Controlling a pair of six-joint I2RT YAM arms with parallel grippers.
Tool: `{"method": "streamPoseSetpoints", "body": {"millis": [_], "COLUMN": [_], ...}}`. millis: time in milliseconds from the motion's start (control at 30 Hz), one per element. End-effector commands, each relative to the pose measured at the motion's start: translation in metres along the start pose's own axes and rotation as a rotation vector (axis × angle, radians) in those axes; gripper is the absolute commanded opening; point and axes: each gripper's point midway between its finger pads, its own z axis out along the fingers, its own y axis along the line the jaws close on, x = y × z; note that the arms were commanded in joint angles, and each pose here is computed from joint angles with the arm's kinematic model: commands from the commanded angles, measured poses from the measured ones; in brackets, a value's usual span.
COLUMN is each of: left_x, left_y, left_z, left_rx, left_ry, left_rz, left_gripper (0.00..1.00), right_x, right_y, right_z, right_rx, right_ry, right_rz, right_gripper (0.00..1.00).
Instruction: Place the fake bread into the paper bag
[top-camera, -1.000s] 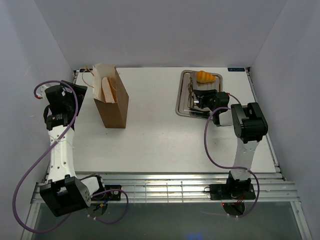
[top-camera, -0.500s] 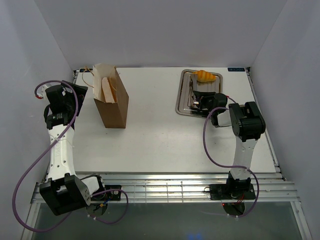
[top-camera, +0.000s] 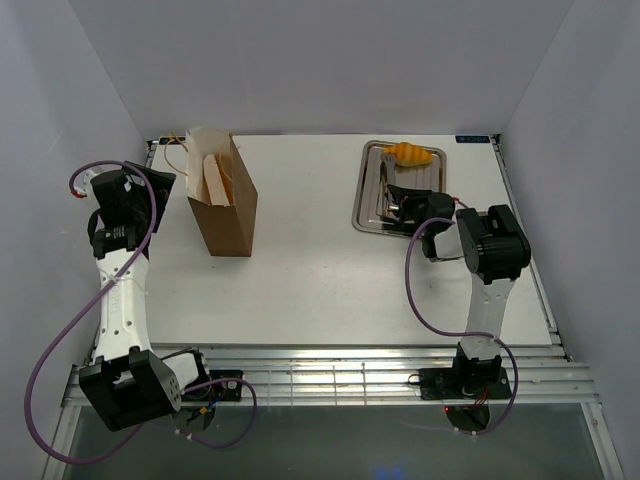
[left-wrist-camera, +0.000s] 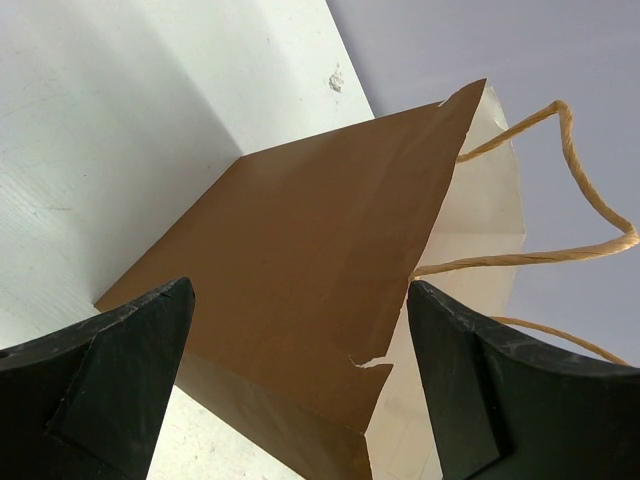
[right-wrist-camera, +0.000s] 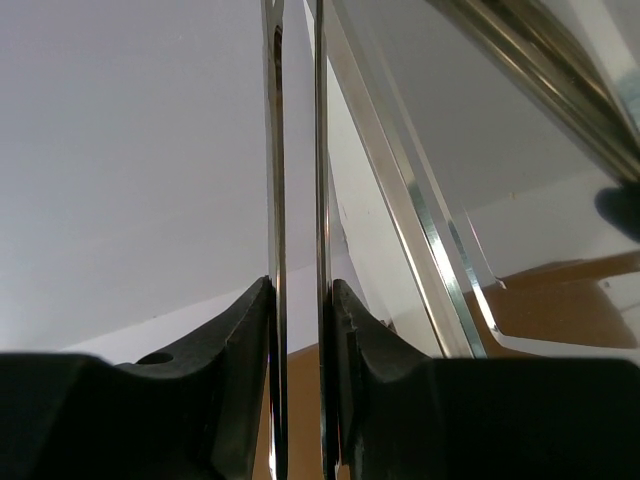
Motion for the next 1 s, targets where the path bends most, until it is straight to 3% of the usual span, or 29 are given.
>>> {"method": "streamPoseSetpoints", "body": {"millis": [0, 700, 967], "left_x": [-0.010, -0.010, -0.010], "left_y": [-0.019, -0.017, -0.017], "left_z": [-0.013, -0.016, -0.017], "left_rx": [0.052, 0.055, 0.056], "left_ry": [-0.028, -0.039, -0.041], "left_rz": [-0.001, -0.004, -0.004], "left_gripper": [0.98, 0.98, 0.98], "right_x": [0.005, 0.038, 0.057], "right_y": [0.025, 0.036, 0.032], "right_z": [-0.012, -0.063, -0.096], "right_rx": [-0.084, -0.106, -0.091], "right_ry": [-0.007, 0.106, 0.183], "right_rz": [-0.007, -0.230, -0.390], "right_gripper": [0.08, 0.08, 0.08]}}
